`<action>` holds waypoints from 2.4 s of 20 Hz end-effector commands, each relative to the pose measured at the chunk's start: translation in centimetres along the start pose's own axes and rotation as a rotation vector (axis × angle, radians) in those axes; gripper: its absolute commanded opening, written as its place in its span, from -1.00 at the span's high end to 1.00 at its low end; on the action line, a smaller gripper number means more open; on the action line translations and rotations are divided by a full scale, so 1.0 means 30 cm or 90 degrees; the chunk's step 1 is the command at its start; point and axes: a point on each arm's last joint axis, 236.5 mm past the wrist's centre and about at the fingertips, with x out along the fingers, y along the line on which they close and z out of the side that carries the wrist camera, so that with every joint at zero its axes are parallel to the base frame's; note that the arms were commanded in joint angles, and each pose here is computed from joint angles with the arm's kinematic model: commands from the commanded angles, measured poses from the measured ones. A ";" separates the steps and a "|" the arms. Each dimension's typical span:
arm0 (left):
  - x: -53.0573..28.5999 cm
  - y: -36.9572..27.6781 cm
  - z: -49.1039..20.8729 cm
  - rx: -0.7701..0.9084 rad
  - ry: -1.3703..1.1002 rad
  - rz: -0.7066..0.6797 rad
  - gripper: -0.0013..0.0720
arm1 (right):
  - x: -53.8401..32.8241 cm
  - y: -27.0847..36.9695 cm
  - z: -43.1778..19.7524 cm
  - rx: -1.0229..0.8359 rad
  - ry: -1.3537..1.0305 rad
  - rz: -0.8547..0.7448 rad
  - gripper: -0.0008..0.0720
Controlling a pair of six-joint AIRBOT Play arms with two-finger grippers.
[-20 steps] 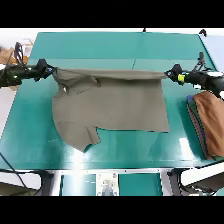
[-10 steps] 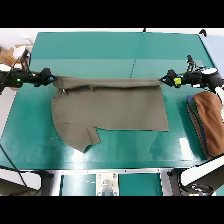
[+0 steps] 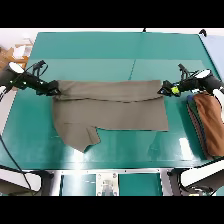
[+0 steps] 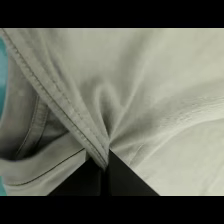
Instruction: Fold the shirts.
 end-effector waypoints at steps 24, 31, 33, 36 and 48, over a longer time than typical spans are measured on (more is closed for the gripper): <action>-0.154 -0.032 -0.788 -0.270 -0.005 0.012 -0.47 | -0.238 -0.148 -0.767 0.335 -0.127 -0.044 -0.08; 0.038 -0.049 -0.856 -0.337 -0.043 -0.036 -0.47 | -0.168 -0.157 -0.720 0.363 -0.160 -0.008 -0.08; 0.068 -0.062 -0.828 -0.331 -0.079 -0.032 -0.47 | -0.127 -0.148 -0.723 0.361 -0.144 -0.009 -0.09; 0.070 -0.106 -0.745 -0.351 -0.145 -0.061 -0.32 | -0.060 -0.124 -0.729 0.352 -0.121 -0.012 -0.16; -0.146 -0.168 -0.715 -0.135 -0.031 0.037 0.90 | -0.124 0.003 -0.672 0.229 -0.063 0.013 0.94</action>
